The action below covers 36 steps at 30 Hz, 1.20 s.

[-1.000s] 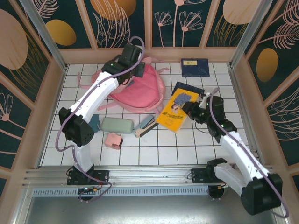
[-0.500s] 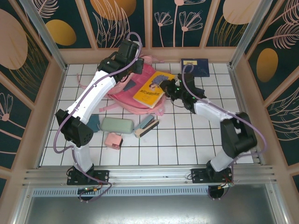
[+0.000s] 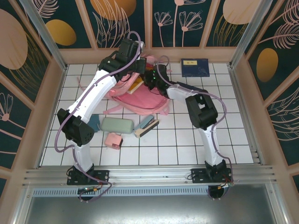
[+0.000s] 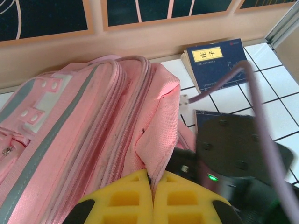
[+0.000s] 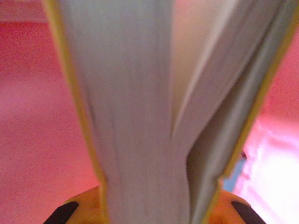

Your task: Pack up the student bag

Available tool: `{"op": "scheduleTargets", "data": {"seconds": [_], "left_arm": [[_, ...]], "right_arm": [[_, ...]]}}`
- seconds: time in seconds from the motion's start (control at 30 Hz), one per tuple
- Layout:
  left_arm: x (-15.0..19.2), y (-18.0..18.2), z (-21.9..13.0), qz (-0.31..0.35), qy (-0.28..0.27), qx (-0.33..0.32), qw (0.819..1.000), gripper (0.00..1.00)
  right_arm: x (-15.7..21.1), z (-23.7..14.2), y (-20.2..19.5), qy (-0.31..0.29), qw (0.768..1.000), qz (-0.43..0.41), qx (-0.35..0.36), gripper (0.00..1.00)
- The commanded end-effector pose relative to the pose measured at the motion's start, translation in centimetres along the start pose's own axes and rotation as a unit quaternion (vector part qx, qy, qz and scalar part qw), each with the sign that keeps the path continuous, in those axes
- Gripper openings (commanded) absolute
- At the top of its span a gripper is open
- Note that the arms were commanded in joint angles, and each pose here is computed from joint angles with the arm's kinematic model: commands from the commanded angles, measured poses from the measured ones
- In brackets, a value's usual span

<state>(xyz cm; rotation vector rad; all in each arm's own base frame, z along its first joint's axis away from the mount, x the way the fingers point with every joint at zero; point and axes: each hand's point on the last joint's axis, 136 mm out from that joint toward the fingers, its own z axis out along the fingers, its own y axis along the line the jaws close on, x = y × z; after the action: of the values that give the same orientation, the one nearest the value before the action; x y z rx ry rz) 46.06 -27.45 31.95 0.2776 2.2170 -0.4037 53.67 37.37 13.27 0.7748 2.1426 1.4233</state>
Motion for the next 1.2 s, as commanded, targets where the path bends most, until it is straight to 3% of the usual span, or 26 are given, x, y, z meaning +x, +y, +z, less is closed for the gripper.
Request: {"op": "scheduleTargets", "data": {"seconds": [0.0,0.07,0.1,0.13,0.17,0.27,0.4,0.83,1.17], "left_arm": [[-5.0,-1.4,-2.0,-0.023,-0.088,0.035,0.995,0.00],[-4.7,-0.9,-1.2,-0.025,-0.083,0.029,0.996,0.00],[-4.5,-0.5,-0.8,-0.030,-0.078,0.025,0.996,0.00],[-4.4,0.1,-0.4,-0.037,-0.075,0.022,0.996,0.00],[-4.1,0.4,-0.1,-0.044,-0.073,0.021,0.996,0.00],[-3.9,1.5,-0.1,-0.060,-0.080,0.025,0.995,0.00],[-3.9,2.1,-0.4,-0.072,-0.089,0.027,0.993,0.00],[-4.8,3.5,-1.5,-0.091,-0.108,0.017,0.990,0.00],[-5.4,4.1,-3.1,-0.106,-0.125,0.028,0.986,0.00]], "right_arm": [[0.6,4.6,2.5,0.005,1.000,0.005,-0.027,0.00],[1.6,7.1,2.9,0.017,0.999,-0.021,-0.033,0.00],[2.1,8.3,3.1,0.023,0.998,-0.038,-0.034,0.11],[2.5,9.2,3.6,0.029,0.997,-0.053,-0.042,0.31],[2.8,9.9,3.3,0.036,0.997,-0.058,-0.040,0.40],[3.0,9.9,3.3,0.042,0.995,-0.077,-0.037,0.62],[2.8,6.5,5.9,0.028,0.992,-0.107,-0.066,0.78],[3.2,-0.2,8.0,0.006,0.981,-0.158,-0.114,0.81],[1.9,-8.1,8.0,-0.030,0.971,-0.199,-0.126,0.78]]}}
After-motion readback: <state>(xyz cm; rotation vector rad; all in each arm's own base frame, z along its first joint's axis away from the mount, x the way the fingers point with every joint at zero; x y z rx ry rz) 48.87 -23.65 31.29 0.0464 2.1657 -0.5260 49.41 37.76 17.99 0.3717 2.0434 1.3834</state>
